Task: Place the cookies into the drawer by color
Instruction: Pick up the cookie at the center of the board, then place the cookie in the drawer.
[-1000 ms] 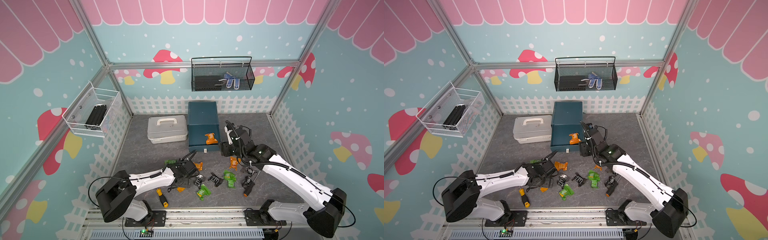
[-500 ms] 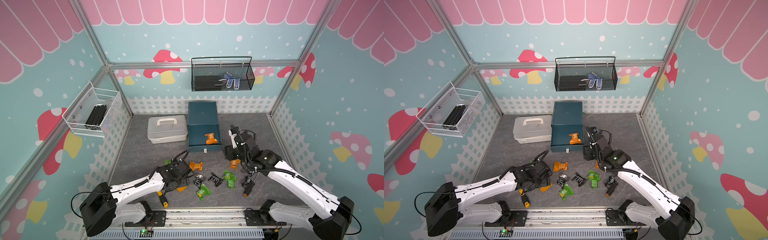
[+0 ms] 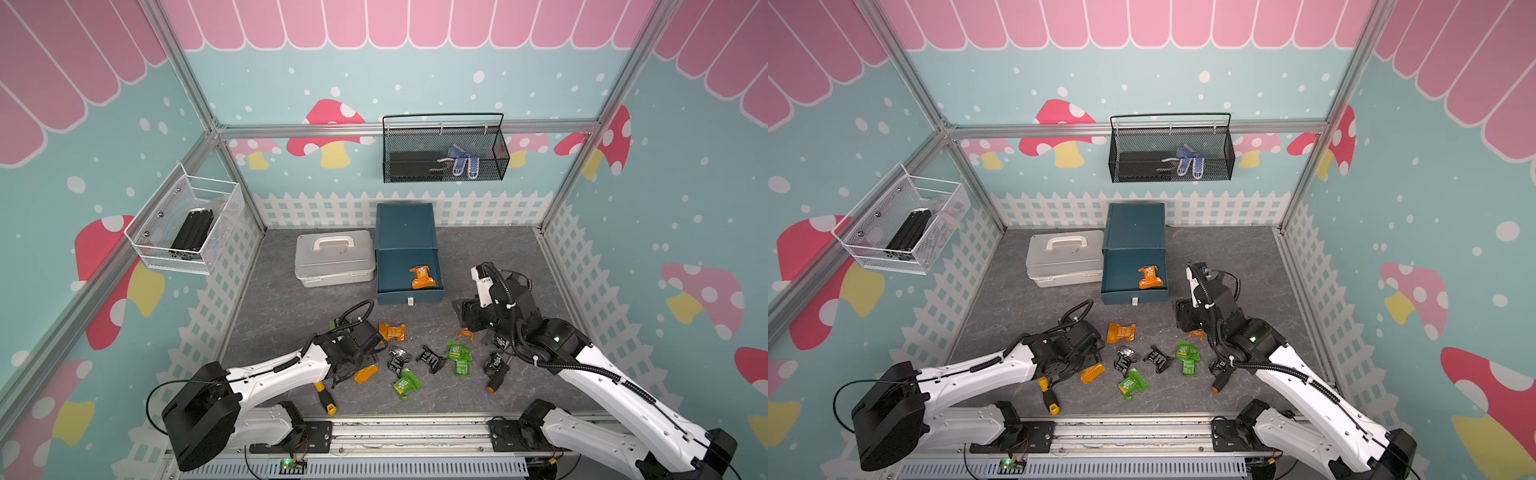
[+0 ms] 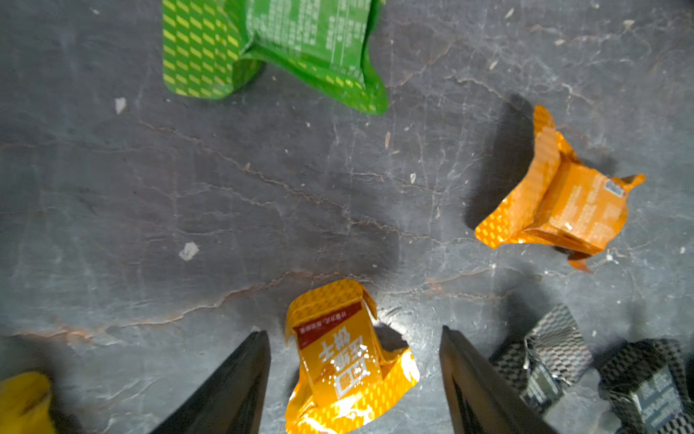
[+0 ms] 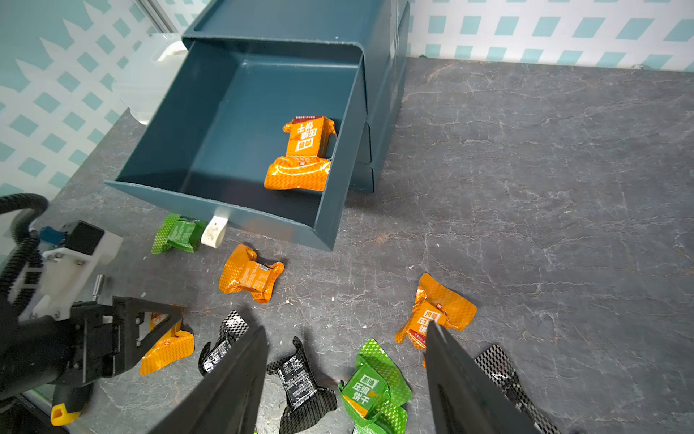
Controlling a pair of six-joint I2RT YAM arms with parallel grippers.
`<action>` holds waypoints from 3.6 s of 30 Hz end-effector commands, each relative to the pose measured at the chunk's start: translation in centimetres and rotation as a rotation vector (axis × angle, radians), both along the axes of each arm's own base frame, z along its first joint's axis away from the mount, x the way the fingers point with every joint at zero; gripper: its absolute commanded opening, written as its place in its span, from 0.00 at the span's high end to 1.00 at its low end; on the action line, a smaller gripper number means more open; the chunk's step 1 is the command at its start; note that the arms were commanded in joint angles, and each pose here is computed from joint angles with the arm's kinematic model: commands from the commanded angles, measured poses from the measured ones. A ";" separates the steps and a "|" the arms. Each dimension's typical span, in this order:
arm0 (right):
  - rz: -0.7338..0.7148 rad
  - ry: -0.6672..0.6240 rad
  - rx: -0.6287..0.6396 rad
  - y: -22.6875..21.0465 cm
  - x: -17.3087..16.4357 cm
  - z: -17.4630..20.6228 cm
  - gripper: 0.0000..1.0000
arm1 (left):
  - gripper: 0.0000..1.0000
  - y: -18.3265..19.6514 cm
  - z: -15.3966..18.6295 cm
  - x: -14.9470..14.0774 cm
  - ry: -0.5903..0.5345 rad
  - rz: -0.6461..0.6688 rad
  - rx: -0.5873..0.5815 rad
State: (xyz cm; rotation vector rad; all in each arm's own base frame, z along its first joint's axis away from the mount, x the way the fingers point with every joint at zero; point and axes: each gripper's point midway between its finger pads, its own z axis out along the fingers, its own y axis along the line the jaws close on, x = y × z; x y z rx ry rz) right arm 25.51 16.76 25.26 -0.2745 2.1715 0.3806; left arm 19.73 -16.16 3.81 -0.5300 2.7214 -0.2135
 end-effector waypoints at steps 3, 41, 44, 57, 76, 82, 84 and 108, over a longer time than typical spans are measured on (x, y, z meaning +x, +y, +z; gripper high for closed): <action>-0.007 -0.016 0.016 -0.4 -0.3 0.2 0.31 | 0.28 0.0 -2.3 -0.1 0.029 0.067 -0.017; -0.017 -0.005 0.003 -0.4 0.3 -2.5 0.28 | 0.77 3.6 15.9 4.0 -0.330 -0.183 0.243; -0.052 0.061 0.001 -1.2 1.5 -4.7 0.28 | 0.77 3.0 20.1 4.7 -0.425 -0.192 0.200; -0.100 0.121 0.145 -2.9 3.9 -5.2 0.30 | 0.75 -4.4 27.9 10.5 -0.541 -0.426 0.230; -0.231 0.323 -0.023 -4.5 5.6 -12.8 0.28 | 0.78 -8.6 19.0 19.9 -0.264 -0.481 0.221; -0.267 0.383 -0.073 -5.3 6.1 -15.2 0.28 | 0.77 -8.9 16.8 21.0 -0.234 -0.480 0.240; -0.271 0.399 -0.083 -5.5 6.3 -15.8 0.28 | 0.77 -9.1 16.1 21.1 -0.221 -0.482 0.243; -0.308 0.608 -0.175 -6.5 5.3 -22.9 0.33 | 0.36 -9.0 16.0 21.0 -0.235 -0.453 0.268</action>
